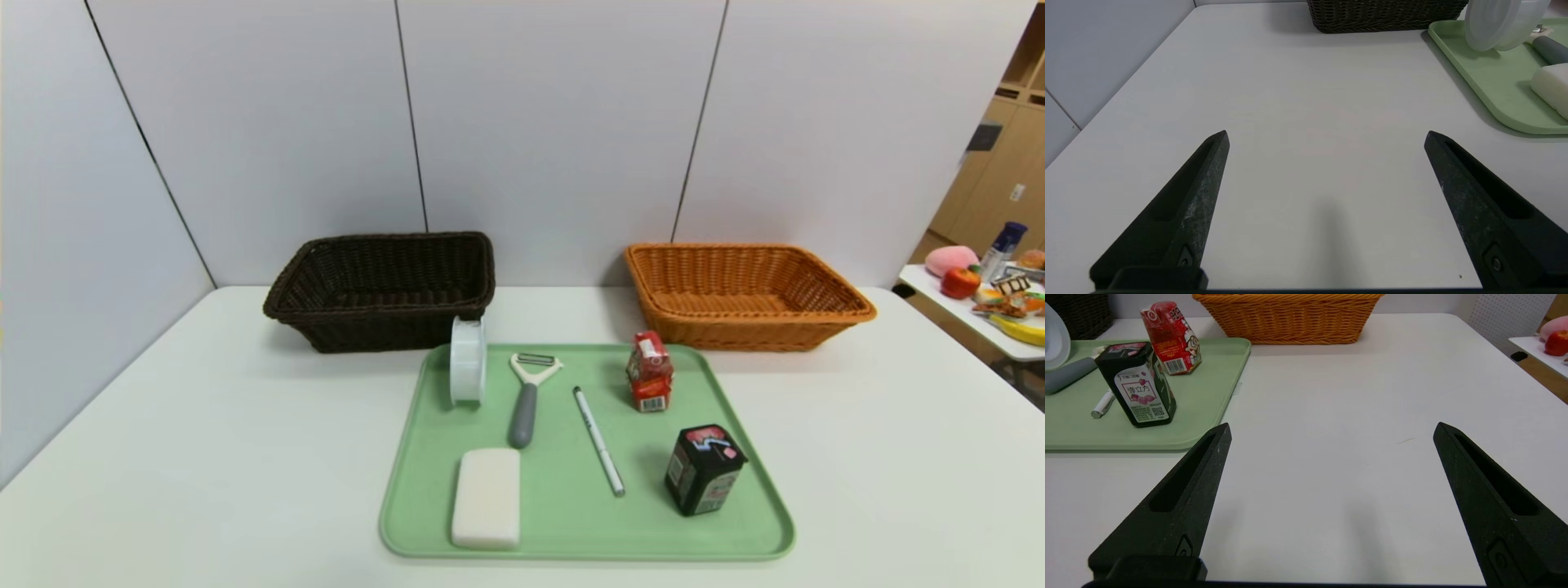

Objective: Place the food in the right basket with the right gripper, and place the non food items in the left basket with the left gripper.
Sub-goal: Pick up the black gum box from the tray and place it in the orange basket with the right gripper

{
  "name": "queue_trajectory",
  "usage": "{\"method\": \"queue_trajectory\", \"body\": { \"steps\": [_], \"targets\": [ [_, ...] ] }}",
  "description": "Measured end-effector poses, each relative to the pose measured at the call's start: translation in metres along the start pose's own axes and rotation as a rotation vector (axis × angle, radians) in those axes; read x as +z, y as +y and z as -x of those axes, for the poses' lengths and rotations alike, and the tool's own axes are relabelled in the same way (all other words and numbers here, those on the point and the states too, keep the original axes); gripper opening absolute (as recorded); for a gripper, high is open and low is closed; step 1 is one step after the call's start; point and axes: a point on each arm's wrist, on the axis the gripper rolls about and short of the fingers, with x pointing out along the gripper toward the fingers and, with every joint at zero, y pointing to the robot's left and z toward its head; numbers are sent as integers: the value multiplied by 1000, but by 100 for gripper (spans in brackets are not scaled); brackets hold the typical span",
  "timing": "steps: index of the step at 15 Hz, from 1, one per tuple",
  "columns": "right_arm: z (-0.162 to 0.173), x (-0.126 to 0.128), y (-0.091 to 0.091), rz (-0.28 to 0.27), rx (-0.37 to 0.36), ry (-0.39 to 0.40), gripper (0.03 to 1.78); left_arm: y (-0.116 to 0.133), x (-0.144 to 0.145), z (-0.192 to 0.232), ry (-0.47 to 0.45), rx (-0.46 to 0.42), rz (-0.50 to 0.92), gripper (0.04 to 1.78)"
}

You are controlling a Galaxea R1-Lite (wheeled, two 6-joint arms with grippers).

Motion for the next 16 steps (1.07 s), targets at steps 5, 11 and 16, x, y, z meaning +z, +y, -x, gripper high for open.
{"method": "queue_trajectory", "body": {
  "steps": [5,11,16],
  "targets": [
    [0,-2,0,87,15,14,171,0,-1,0,6,-2,-30,169],
    [11,32,3,187,110,-96,171,-1,9,2,-27,-36,-26,169],
    [-7,115,6,122,255,-112,171,-4,78,-9,-47,-185,23,169]
  ]
}}
